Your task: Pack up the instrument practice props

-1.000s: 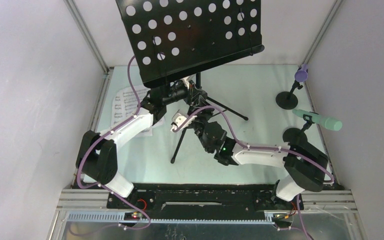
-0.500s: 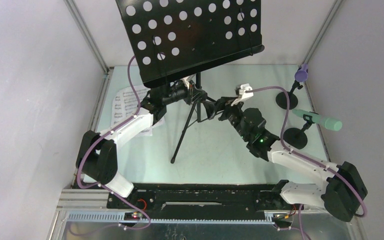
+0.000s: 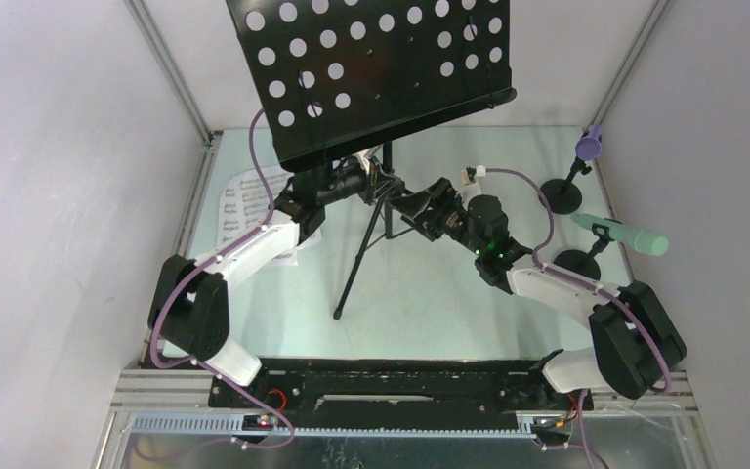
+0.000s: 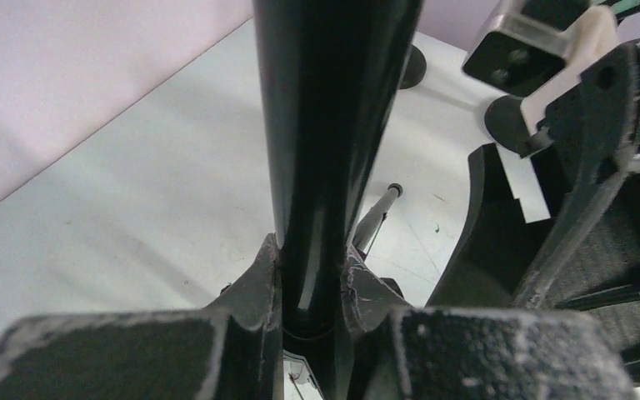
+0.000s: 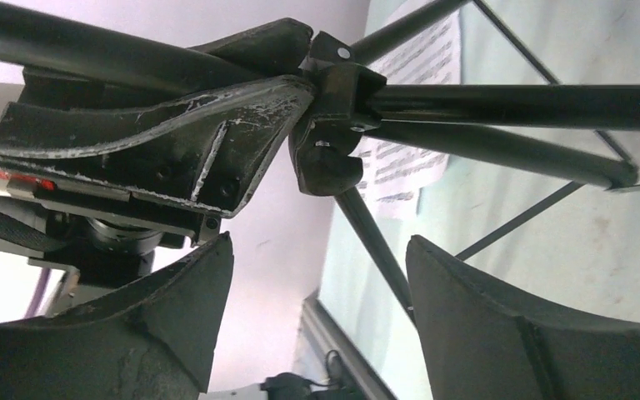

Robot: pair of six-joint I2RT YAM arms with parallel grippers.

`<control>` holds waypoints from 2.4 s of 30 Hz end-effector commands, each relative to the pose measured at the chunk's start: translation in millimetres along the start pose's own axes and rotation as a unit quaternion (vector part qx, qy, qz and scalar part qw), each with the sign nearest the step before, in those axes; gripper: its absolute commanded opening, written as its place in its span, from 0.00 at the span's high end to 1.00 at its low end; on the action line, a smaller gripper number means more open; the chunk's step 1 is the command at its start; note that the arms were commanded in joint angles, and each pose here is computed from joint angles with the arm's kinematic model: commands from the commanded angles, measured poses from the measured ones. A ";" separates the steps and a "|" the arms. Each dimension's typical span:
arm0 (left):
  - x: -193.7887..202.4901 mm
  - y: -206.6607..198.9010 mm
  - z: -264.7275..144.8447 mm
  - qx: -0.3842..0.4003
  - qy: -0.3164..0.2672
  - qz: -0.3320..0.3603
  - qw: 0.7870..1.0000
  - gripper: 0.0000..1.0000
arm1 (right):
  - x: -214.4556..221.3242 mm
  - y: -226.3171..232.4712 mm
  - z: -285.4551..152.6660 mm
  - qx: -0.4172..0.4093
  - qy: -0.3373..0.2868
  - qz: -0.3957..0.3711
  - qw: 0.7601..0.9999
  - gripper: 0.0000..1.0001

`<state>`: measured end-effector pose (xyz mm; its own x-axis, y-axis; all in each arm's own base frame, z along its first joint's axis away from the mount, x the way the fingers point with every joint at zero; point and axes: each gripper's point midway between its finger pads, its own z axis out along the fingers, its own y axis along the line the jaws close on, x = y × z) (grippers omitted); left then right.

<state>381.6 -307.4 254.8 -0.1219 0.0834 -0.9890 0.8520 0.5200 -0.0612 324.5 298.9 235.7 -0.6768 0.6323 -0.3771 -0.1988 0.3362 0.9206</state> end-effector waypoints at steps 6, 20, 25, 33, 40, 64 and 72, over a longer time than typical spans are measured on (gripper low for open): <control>64.4 -18.5 -3.3 0.024 0.102 -0.063 0.993 1.00 | -7.6 8.9 10.4 -0.038 0.008 0.107 0.994 0.21; 64.2 -18.5 -1.8 0.027 0.101 -0.063 0.992 1.00 | -23.0 2.4 20.9 -0.063 -0.003 0.140 0.988 0.46; 63.6 -18.3 -2.0 0.026 0.101 -0.063 0.993 1.00 | -24.3 2.1 22.9 -0.070 -0.005 0.139 0.988 0.57; 64.1 -20.5 -2.3 0.032 0.101 -0.064 0.992 1.00 | -23.2 -2.4 23.4 -0.065 -0.008 0.107 0.992 0.85; 61.7 -22.4 -1.9 0.038 0.099 -0.063 0.992 1.00 | -20.7 10.6 26.6 -0.064 0.006 -0.004 0.998 1.00; 64.7 -23.5 -1.4 0.040 0.102 -0.065 0.992 1.00 | 21.3 29.6 10.2 -0.013 0.026 -0.717 0.697 1.00; 64.0 -23.3 -1.2 0.036 0.100 -0.077 0.991 1.00 | 35.6 21.0 16.4 0.064 0.020 -0.851 0.521 1.00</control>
<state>372.6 -311.2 255.2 -0.1267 0.0876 -0.9881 0.8749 0.4793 -0.0696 335.4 304.0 238.2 0.2122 -0.5532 -0.8056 -0.5166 0.6363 -0.5730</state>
